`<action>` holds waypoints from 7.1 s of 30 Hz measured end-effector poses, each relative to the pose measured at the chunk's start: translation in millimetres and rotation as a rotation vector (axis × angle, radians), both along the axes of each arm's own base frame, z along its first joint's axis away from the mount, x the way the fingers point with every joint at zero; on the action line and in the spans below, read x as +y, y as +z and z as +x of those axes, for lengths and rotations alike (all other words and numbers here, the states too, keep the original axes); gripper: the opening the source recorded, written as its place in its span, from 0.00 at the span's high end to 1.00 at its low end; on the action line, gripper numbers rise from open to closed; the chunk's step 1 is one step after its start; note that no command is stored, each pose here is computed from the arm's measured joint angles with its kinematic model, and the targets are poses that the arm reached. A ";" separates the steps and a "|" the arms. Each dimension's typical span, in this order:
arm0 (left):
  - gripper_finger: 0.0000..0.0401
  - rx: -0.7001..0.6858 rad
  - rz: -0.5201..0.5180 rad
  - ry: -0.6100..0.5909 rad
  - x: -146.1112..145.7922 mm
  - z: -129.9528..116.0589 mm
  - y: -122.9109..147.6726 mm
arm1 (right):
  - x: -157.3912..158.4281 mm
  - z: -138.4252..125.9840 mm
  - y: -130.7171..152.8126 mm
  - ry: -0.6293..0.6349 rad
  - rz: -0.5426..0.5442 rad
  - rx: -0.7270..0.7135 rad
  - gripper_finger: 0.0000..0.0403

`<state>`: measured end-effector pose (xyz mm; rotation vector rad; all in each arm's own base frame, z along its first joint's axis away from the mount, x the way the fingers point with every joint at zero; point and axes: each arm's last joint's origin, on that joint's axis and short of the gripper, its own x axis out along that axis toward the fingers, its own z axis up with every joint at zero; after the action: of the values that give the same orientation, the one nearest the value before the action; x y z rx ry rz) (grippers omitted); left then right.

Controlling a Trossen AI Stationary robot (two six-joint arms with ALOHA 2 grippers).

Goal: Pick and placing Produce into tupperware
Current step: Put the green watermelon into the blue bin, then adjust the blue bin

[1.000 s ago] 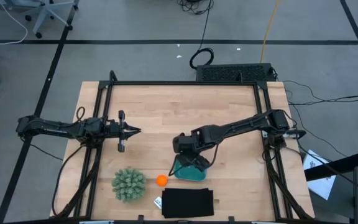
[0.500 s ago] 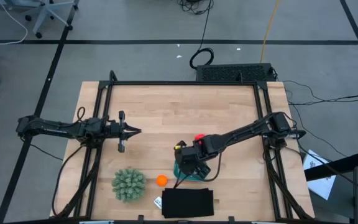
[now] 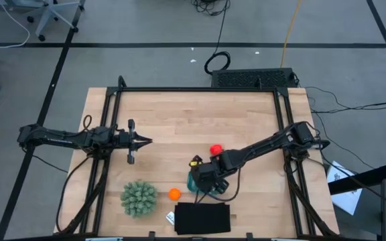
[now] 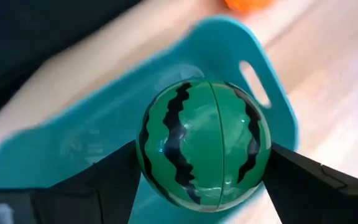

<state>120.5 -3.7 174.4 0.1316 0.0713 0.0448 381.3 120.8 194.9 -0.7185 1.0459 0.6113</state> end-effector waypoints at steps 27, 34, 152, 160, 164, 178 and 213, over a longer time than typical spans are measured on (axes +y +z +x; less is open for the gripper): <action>0.92 0.000 0.000 0.000 0.0 0.0 0.0 | -4.0 3.3 -9.1 0.005 0.043 -0.051 0.30; 0.92 0.000 0.000 0.001 0.0 0.0 0.0 | -3.0 4.5 -9.0 -0.007 0.065 -0.057 0.30; 0.92 0.040 0.002 -0.001 0.0 -0.3 -3.8 | -59.0 1.4 32.3 -0.253 0.117 -0.277 0.89; 0.92 0.055 0.003 0.000 0.1 -0.5 -5.4 | -72.6 1.9 25.7 -0.291 0.116 -0.282 0.99; 0.92 0.054 0.003 0.000 0.0 -0.5 -5.2 | -83.3 -3.1 10.0 -0.338 0.119 -0.252 0.99; 0.92 0.052 0.003 0.001 0.0 -0.4 -5.0 | -82.7 -10.1 -7.2 -0.328 0.196 -0.222 1.00; 0.92 0.052 0.003 0.001 0.1 -0.4 -5.0 | -83.0 -3.7 -15.2 -0.311 0.243 -0.227 1.00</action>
<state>120.1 -3.6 169.3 0.1361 0.1229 0.0430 377.6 37.8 179.7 -0.3903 0.8331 0.3691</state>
